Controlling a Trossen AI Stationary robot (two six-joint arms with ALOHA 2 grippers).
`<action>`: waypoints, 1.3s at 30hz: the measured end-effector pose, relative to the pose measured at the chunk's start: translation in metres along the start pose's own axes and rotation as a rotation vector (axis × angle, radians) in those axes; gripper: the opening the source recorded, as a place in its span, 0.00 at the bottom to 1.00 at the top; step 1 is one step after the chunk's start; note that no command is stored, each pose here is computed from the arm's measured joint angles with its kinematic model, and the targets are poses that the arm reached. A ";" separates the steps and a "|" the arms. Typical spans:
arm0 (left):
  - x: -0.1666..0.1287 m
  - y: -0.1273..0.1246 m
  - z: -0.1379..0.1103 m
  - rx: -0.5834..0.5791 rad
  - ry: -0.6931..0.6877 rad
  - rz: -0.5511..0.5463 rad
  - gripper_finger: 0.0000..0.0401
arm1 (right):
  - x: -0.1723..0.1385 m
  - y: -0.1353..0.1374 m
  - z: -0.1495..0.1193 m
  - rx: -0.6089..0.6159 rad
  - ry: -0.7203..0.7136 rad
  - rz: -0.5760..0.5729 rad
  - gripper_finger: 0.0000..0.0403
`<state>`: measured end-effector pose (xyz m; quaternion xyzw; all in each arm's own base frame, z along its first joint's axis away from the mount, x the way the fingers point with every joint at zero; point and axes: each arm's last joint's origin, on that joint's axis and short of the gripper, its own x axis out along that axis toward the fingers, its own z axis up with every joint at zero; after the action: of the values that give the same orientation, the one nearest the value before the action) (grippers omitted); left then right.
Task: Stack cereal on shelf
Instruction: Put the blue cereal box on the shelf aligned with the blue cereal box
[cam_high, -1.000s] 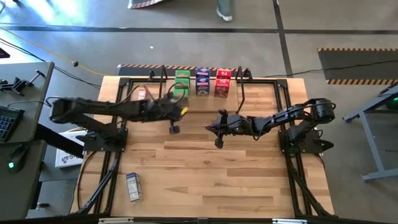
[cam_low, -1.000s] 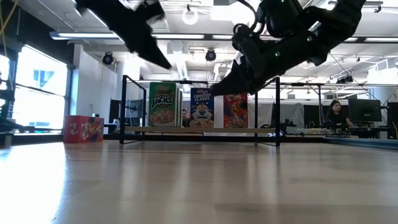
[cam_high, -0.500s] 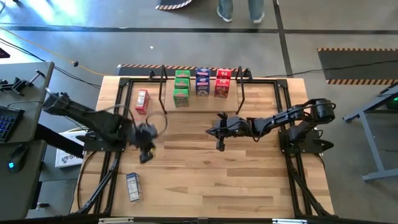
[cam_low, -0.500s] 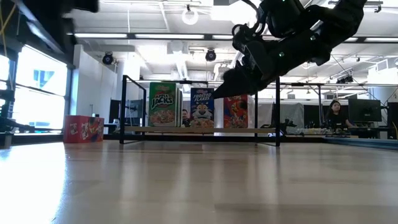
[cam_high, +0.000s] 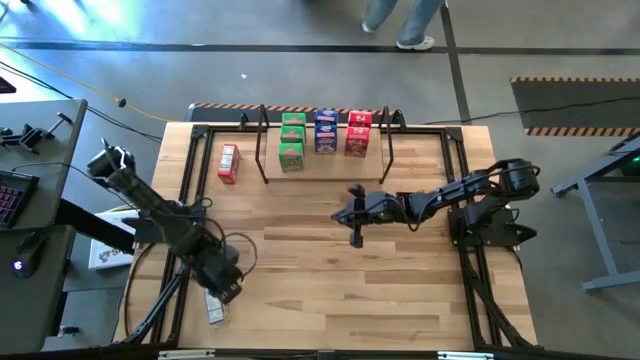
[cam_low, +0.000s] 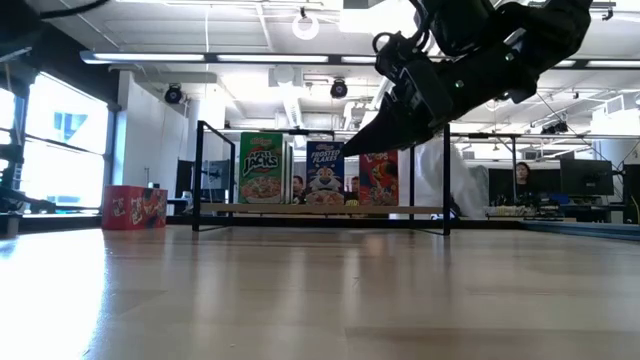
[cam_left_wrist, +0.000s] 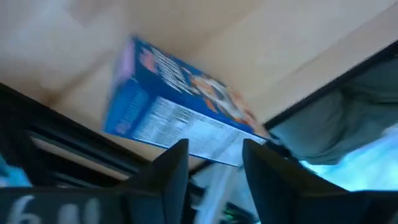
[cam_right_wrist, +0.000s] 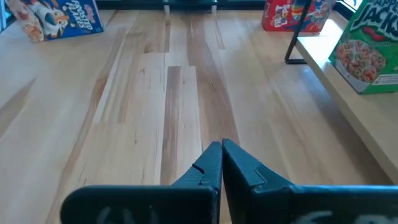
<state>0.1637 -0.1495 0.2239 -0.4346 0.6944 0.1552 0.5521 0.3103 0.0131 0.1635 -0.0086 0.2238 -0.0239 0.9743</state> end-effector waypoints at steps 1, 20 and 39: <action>0.002 -0.002 -0.003 -0.025 0.001 -0.015 0.38 | 0.000 0.001 0.000 -0.010 0.000 0.002 0.00; 0.017 -0.008 -0.046 -0.523 -0.195 -0.027 0.61 | 0.000 0.003 -0.001 -0.118 0.009 0.050 0.00; 0.030 -0.014 -0.043 -0.566 -0.181 0.036 0.62 | 0.000 0.003 -0.002 -0.125 0.013 0.053 0.00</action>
<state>0.1466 -0.2005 0.2153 -0.5435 0.5791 0.3904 0.4657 0.3096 0.0158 0.1621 -0.0635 0.2311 0.0158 0.9707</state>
